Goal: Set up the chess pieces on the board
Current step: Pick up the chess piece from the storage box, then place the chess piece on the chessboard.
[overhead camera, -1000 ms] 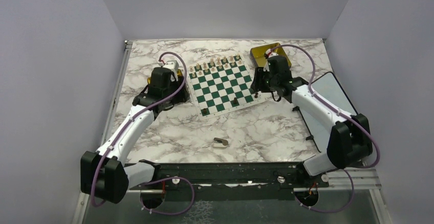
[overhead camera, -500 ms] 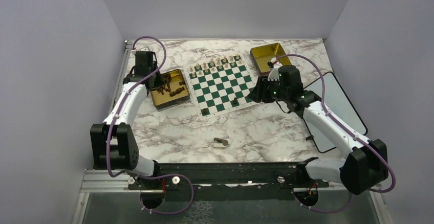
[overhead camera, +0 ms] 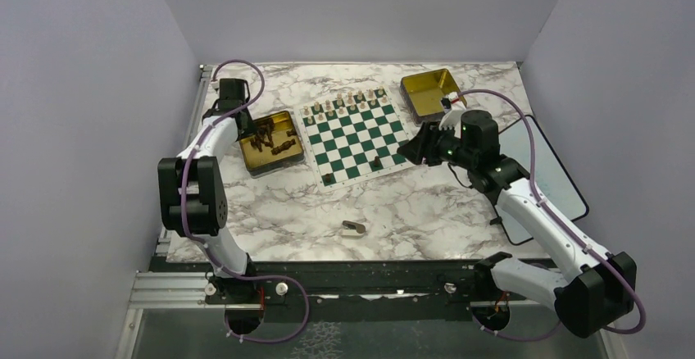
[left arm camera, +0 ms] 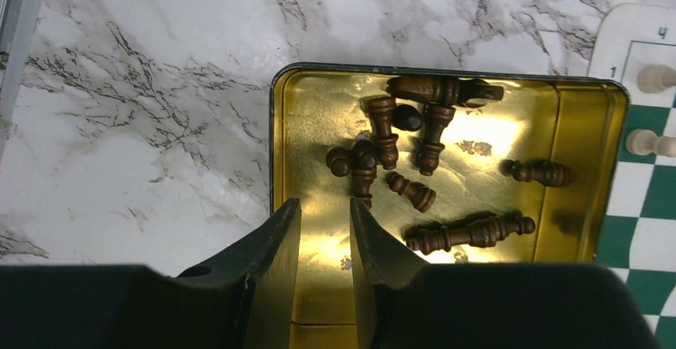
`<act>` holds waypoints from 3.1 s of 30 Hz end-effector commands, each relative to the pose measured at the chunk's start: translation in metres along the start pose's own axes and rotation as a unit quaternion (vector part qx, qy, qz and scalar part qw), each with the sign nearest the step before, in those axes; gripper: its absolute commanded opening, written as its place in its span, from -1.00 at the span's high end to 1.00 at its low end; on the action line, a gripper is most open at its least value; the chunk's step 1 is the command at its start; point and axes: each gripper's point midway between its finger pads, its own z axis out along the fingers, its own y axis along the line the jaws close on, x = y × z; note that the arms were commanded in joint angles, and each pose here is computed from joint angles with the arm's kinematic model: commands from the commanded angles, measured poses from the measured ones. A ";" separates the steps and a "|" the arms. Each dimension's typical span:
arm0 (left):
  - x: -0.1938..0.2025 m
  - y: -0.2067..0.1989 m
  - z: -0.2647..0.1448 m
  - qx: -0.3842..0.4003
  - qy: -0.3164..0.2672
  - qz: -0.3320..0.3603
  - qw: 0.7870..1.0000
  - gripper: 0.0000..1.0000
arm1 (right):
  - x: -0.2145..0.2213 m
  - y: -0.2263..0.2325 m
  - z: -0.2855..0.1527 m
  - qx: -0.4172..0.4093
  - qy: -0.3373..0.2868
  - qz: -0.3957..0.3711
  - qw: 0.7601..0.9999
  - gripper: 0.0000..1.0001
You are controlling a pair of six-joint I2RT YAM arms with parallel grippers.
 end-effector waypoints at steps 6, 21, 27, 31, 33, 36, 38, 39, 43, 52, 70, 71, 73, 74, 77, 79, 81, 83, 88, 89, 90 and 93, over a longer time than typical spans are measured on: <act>-0.008 -0.004 0.027 0.007 0.008 0.004 1.000 0.41 | -0.001 0.003 -0.004 -0.010 -0.007 -0.004 1.000 -0.03; 0.002 -0.006 0.049 0.004 0.028 0.016 0.999 0.47 | 0.001 0.001 -0.002 -0.005 0.000 -0.001 1.000 -0.02; 0.003 -0.004 0.052 0.001 0.032 0.018 0.999 0.51 | 0.005 -0.001 -0.002 -0.004 0.003 0.002 1.000 -0.03; 0.003 -0.005 0.053 0.003 0.032 0.022 0.999 0.60 | 0.006 -0.004 -0.002 0.003 0.004 -0.001 1.000 -0.02; 0.003 -0.004 0.051 0.003 0.032 0.023 0.999 0.61 | 0.008 -0.005 -0.001 0.004 0.006 0.000 1.000 -0.02; 0.003 -0.003 0.047 0.002 0.032 0.021 0.999 0.64 | 0.009 -0.005 -0.001 0.002 0.008 0.000 1.000 -0.03; 0.003 -0.004 0.045 0.004 0.032 0.018 0.999 0.66 | 0.009 -0.006 -0.001 0.005 0.008 0.000 1.000 -0.02; 0.003 -0.004 0.043 0.005 0.033 0.017 0.999 0.69 | 0.010 -0.008 0.000 0.010 0.007 0.002 1.000 -0.03; 0.002 -0.009 0.035 0.017 0.041 0.020 0.999 0.73 | 0.015 -0.014 0.000 0.026 0.014 0.013 0.999 -0.03; -0.001 -0.003 0.010 0.003 0.041 0.007 0.999 0.77 | 0.022 -0.020 -0.013 0.050 0.022 0.009 0.998 -0.21; -0.009 -0.063 -0.085 0.128 0.002 0.032 0.991 0.78 | 0.032 -0.021 -0.028 0.055 0.026 0.006 0.998 -1.00; -0.008 -0.068 -0.091 0.134 -0.001 0.040 0.990 0.78 | 0.032 -0.021 -0.029 0.056 0.026 0.005 0.998 -1.00; -0.005 -0.082 -0.103 0.147 -0.008 0.060 0.987 0.78 | 0.033 -0.022 -0.031 0.060 0.024 0.005 0.998 -1.00; -0.004 -0.087 -0.109 0.150 -0.010 0.068 0.986 0.78 | 0.033 -0.023 -0.032 0.062 0.023 0.004 0.998 -1.00; 0.005 -0.110 -0.123 0.167 -0.010 0.094 0.981 0.78 | 0.033 -0.024 -0.036 0.067 0.024 -0.002 0.997 -1.00; 0.012 -0.124 -0.132 0.173 -0.008 0.111 0.979 0.78 | 0.033 -0.025 -0.039 0.074 0.022 -0.006 0.997 -1.00; 0.019 -0.136 -0.138 0.177 -0.009 0.125 0.976 0.78 | 0.032 -0.027 -0.041 0.079 0.019 -0.010 0.997 -1.00; 0.028 -0.148 -0.142 0.182 -0.007 0.137 0.974 0.78 | 0.032 -0.029 -0.041 0.083 0.018 -0.013 0.996 -1.00; 0.051 -0.166 -0.133 0.167 0.003 0.172 0.971 0.78 | 0.036 -0.030 -0.041 0.081 0.023 -0.016 0.996 -1.00; 0.055 -0.168 -0.129 0.163 0.007 0.177 0.971 0.78 | 0.037 -0.030 -0.041 0.081 0.026 -0.017 0.996 -1.00; 0.059 -0.171 -0.128 0.163 0.010 0.181 0.970 0.78 | 0.038 -0.030 -0.042 0.081 0.028 -0.017 0.996 -1.00; 0.070 -0.179 -0.122 0.155 0.015 0.194 0.969 0.78 | 0.042 -0.031 -0.042 0.083 0.032 -0.014 0.996 -1.00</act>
